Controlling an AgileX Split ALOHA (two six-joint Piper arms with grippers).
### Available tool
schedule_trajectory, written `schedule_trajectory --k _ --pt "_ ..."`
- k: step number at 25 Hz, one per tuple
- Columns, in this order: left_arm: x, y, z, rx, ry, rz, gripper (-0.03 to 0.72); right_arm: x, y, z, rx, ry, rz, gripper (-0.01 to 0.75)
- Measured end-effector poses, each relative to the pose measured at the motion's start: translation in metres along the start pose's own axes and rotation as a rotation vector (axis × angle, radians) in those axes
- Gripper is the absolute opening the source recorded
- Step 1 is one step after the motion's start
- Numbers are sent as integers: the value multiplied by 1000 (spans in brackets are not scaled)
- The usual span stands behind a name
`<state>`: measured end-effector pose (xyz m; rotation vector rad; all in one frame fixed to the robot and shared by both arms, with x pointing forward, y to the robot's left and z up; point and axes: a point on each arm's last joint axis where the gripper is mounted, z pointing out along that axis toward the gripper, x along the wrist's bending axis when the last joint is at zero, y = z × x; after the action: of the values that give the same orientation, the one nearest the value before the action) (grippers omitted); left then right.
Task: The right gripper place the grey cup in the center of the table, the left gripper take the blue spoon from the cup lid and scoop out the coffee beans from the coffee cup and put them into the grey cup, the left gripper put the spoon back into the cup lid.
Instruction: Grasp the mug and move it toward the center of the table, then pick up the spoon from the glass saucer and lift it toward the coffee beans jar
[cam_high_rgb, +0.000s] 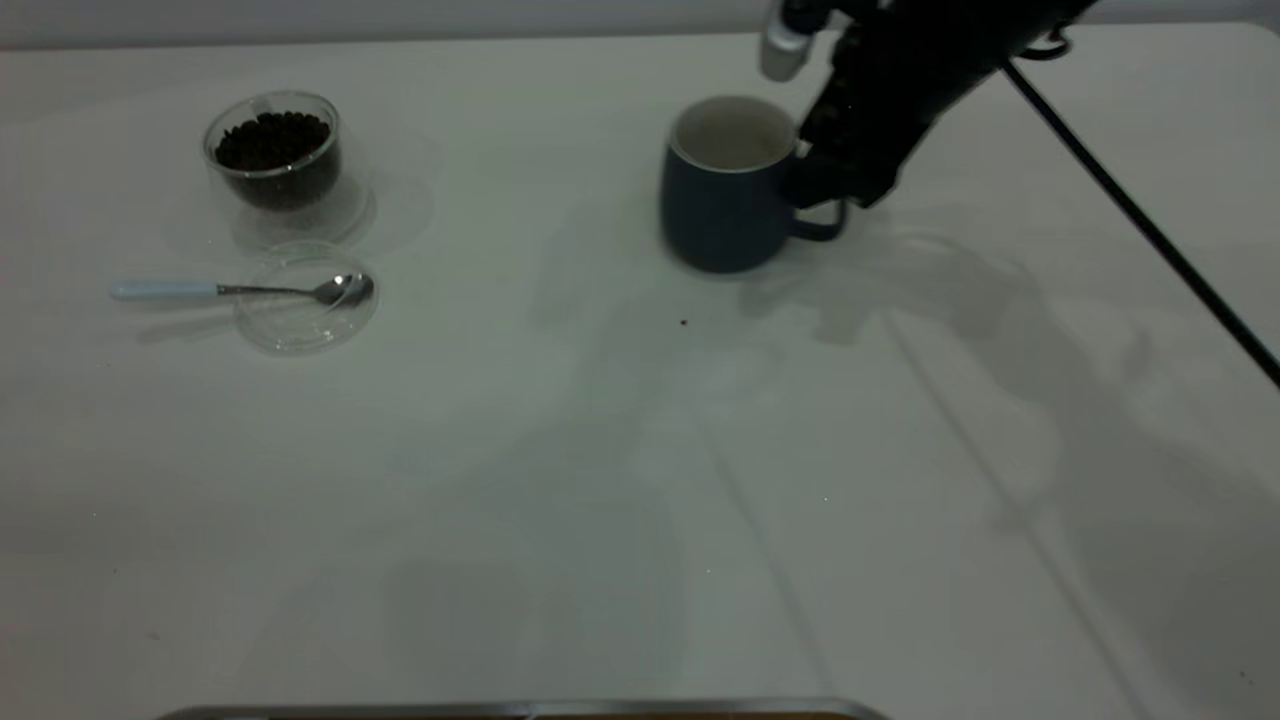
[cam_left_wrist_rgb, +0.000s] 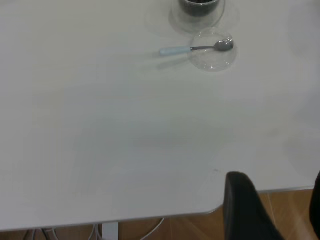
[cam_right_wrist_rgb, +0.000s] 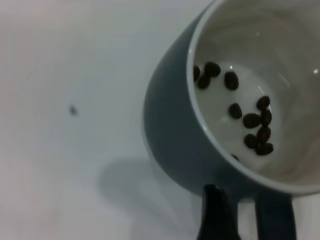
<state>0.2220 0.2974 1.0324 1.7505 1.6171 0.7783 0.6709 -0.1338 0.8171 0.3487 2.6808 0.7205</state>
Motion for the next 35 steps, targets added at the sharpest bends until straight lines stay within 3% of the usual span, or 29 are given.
schedule_trajectory --k 11,17,22,27,29,31,35 --pt "0 0 0 1 0 0 387 27 49 26 -118 74 -40 531" --pt "0 0 0 1 0 0 387 11 49 5 -122 66 5 531" --pt "0 0 0 1 0 0 387 -23 59 -76 -148 134 187 531" --pt "0 0 0 1 0 0 387 -23 63 -175 44 295 510 531" --pt "0 0 0 1 0 0 387 -21 65 -221 119 270 631 531" --pt "0 0 0 1 0 0 387 -21 66 -266 142 183 736 531" --pt "0 0 0 1 0 0 387 -7 60 -356 80 -27 882 531"
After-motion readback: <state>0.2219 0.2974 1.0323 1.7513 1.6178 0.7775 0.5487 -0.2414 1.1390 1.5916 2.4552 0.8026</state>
